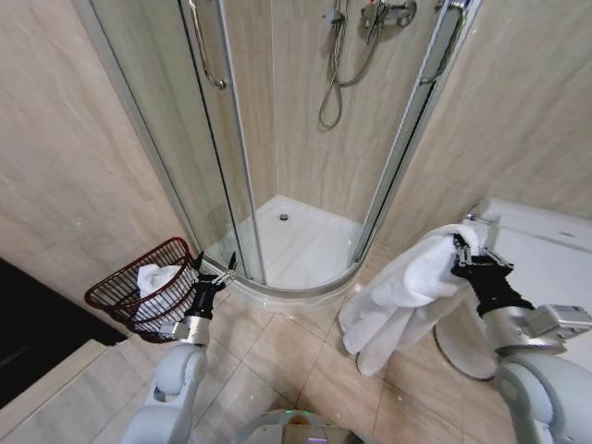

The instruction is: Discard the used towel into the hamper.

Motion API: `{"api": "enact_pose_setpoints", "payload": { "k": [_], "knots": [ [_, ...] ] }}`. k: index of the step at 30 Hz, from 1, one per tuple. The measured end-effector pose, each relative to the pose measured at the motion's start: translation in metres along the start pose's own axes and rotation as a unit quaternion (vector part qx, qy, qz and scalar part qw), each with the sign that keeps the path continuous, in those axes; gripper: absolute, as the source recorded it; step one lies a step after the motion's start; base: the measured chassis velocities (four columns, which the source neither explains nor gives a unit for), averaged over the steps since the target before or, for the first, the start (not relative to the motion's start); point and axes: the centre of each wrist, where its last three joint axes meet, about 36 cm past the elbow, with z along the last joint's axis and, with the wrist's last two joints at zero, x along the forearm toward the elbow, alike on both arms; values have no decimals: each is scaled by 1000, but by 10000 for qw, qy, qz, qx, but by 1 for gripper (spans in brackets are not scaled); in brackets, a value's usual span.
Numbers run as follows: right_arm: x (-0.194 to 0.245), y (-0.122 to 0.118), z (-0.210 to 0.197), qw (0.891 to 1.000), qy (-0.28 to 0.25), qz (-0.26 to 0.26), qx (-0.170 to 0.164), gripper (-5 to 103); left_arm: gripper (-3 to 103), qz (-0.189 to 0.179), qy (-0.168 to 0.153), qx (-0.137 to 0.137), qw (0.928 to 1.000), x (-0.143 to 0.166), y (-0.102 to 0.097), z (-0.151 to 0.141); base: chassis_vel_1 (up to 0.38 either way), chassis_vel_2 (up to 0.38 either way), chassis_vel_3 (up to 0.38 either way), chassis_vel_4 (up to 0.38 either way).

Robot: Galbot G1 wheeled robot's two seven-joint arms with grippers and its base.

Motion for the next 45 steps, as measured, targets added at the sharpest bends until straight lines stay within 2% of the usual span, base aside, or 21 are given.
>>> {"api": "enact_pose_setpoints", "payload": {
  "k": [45],
  "knots": [
    [3, 2, 4, 9999, 69, -19, 83, 3, 100, -56, 13, -7, 10000, 2, 3, 2, 26, -26, -27, 29]
  ]
}}
